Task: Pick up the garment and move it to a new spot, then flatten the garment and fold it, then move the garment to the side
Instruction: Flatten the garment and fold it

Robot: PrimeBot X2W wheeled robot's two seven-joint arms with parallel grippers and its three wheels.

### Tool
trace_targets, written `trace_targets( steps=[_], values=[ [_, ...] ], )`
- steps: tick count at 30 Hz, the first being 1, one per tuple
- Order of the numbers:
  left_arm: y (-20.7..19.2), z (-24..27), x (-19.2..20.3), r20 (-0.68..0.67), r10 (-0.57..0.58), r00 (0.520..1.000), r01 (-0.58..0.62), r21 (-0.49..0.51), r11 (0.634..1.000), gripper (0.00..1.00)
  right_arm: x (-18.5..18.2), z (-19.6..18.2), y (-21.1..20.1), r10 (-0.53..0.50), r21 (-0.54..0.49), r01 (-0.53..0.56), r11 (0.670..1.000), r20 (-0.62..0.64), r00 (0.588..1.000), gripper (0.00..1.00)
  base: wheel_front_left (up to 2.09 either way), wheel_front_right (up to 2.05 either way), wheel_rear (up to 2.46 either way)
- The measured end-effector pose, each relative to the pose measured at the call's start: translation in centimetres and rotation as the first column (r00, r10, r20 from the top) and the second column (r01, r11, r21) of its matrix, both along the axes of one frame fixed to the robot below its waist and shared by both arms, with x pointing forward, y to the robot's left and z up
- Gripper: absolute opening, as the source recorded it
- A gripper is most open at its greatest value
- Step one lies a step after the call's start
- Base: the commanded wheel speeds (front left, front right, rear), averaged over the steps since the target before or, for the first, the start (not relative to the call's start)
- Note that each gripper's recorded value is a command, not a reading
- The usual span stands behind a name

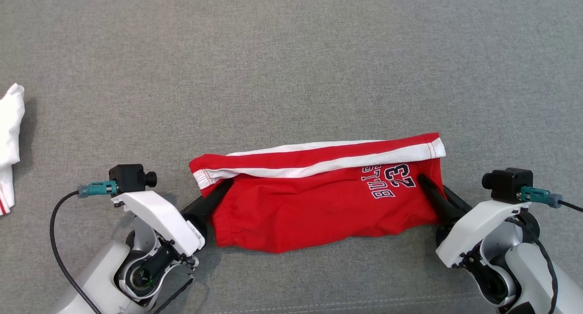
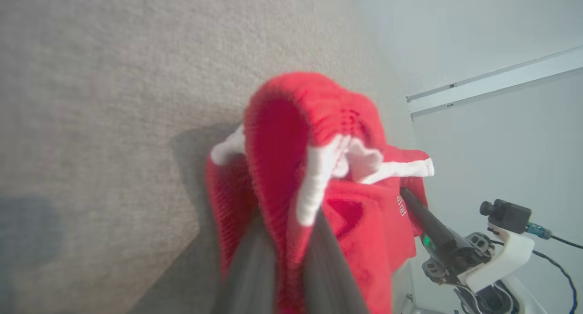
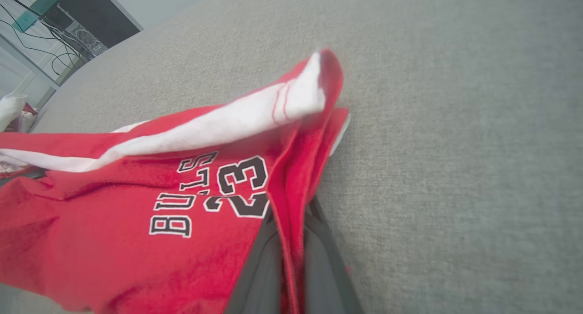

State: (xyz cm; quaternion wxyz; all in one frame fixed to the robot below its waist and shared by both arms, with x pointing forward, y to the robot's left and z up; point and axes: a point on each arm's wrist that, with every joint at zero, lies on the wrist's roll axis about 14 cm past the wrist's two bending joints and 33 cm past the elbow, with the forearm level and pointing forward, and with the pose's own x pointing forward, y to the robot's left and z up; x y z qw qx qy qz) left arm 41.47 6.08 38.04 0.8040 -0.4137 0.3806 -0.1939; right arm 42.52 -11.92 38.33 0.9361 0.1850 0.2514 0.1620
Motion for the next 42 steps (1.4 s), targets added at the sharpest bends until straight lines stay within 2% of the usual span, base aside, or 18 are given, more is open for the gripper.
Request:
trace_targets(
  steps=[1,2,10,13,19,22,29,33,35,37,39,42],
  values=[
    [0.2,0.0,0.1,0.010,0.007,1.000,-0.007,0.009,1.000,1.00,0.0,-0.1,0.0,0.001,-0.002,-0.001,1.000,-0.003,1.000,0.79,0.00,0.00,0.00],
    [0.4,0.0,0.1,0.018,0.011,1.000,-0.012,0.020,1.000,1.00,-0.1,-0.1,0.0,0.000,-0.003,0.000,1.000,-0.002,1.000,1.00,0.00,0.00,0.00],
    [3.4,0.6,0.3,0.105,0.093,0.990,-0.106,0.121,0.987,1.00,0.9,1.3,-1.3,-0.035,-0.013,0.036,0.999,0.073,0.997,1.00,0.00,0.00,0.00],
    [5.3,1.0,0.3,0.159,0.140,0.977,-0.169,0.183,0.969,1.00,1.4,2.3,-1.9,-0.060,-0.007,0.061,0.998,0.118,0.991,1.00,0.00,0.00,0.00],
    [8.1,3.4,1.2,0.295,0.222,0.930,-0.295,0.235,0.926,1.00,1.4,2.7,-2.4,-0.081,-0.007,0.083,0.997,0.142,0.987,1.00,0.00,0.00,0.00],
    [9.3,4.9,1.5,0.385,0.245,0.890,-0.363,0.272,0.891,1.00,1.6,3.1,-2.9,-0.099,-0.015,0.104,0.994,0.174,0.980,1.00,0.00,0.00,0.00],
    [12.3,8.2,1.5,0.579,0.259,0.773,-0.536,0.378,0.755,1.00,2.2,4.7,-4.7,-0.150,-0.054,0.171,0.984,0.276,0.949,1.00,0.00,0.00,0.00],
    [13.4,10.4,1.1,0.669,0.233,0.706,-0.611,0.409,0.678,1.00,1.9,5.1,-5.2,-0.162,-0.077,0.196,0.978,0.317,0.935,1.00,0.00,0.00,0.00],
    [13.8,12.0,0.7,0.722,0.219,0.657,-0.657,0.406,0.635,1.00,1.6,5.4,-5.5,-0.170,-0.084,0.209,0.974,0.334,0.927,1.00,0.00,0.00,0.00],
    [13.9,13.0,-0.1,0.757,0.200,0.622,-0.685,0.401,0.609,1.00,1.1,5.5,-5.4,-0.173,-0.086,0.214,0.973,0.339,0.925,1.00,0.00,0.00,0.00],
    [14.0,13.4,-1.1,0.774,0.190,0.604,-0.702,0.403,0.587,1.00,0.6,5.5,-5.2,-0.177,-0.082,0.218,0.973,0.343,0.923,1.00,0.00,0.00,0.00],
    [14.5,13.1,-2.8,0.778,0.178,0.602,-0.715,0.427,0.554,1.00,-0.2,5.6,-5.2,-0.180,-0.085,0.222,0.971,0.346,0.921,1.00,0.00,0.00,0.00]
  ],
)
